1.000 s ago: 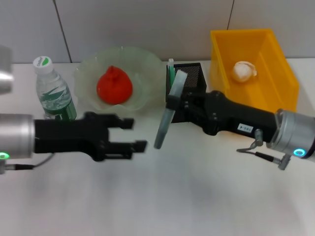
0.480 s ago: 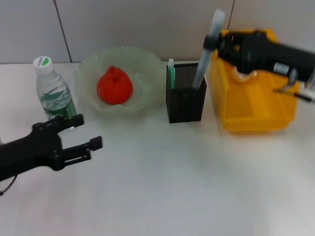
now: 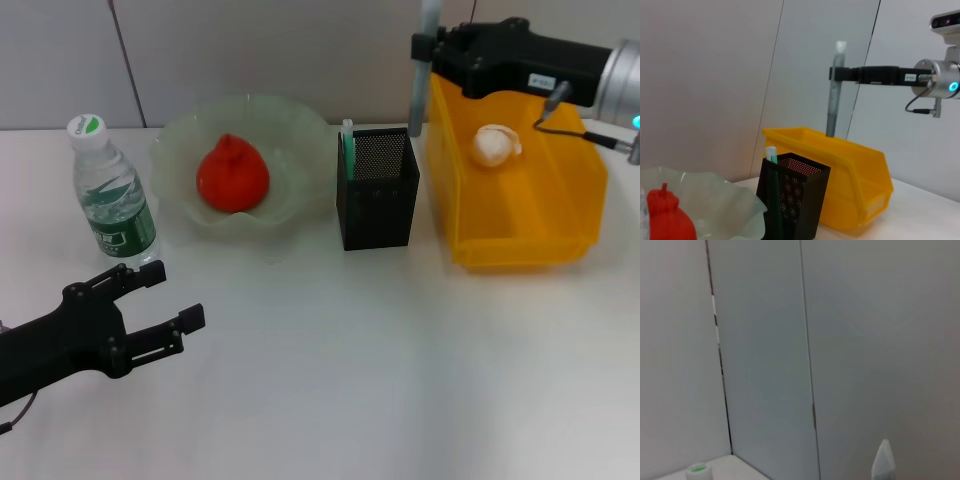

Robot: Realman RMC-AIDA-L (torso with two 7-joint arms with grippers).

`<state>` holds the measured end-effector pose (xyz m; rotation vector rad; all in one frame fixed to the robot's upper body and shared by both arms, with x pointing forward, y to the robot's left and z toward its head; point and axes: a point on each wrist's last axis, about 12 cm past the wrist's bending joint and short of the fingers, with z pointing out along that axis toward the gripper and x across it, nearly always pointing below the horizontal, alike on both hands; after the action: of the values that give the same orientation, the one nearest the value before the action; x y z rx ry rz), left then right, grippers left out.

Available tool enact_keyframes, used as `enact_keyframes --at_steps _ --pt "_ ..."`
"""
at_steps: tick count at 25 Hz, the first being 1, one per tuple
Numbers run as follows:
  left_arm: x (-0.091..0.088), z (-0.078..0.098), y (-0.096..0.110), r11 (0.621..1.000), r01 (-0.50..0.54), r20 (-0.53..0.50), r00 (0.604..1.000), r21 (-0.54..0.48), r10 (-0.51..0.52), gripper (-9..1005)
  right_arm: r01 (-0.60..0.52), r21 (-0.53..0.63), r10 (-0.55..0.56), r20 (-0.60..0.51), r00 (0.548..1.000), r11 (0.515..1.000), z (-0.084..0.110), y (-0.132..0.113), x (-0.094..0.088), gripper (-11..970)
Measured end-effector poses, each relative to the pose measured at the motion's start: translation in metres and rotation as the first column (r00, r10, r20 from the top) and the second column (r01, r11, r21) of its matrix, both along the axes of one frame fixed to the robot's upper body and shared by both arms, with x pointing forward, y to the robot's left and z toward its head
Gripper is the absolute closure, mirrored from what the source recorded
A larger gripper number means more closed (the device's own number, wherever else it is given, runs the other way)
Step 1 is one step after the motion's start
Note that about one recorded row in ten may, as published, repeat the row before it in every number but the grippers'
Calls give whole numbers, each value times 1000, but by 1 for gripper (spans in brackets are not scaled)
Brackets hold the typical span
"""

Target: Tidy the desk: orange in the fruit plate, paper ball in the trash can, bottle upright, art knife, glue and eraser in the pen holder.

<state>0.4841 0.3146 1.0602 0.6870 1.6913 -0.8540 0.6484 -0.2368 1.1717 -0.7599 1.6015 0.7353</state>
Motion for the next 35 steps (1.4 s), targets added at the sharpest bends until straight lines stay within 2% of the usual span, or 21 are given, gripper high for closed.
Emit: enact_keyframes --at_steps 12,24,30,33,34,35 --pt "6 3 -2 1000 4 11 1000 -5 -4 144 15 -125 -19 -31 999 992 -24 34 5 820" --pt "9 4 -3 1000 8 17 1000 -5 -8 147 42 -125 -49 -55 997 991 -31 31 4 711" --pt "10 5 -4 1000 5 14 1000 -4 -5 149 26 -113 -33 -59 998 993 -30 30 1 491" --pt "10 4 -3 1000 1 -12 1000 -21 -1 149 -8 -93 1 -77 997 996 -24 22 -7 476" --pt "10 5 -3 1000 0 -25 1000 -28 -1 149 -48 -73 43 -78 996 996 -17 11 -18 471" --pt "10 5 -3 1000 0 -25 1000 -28 -1 149 -48 -73 43 -78 996 996 -17 11 -18 466"
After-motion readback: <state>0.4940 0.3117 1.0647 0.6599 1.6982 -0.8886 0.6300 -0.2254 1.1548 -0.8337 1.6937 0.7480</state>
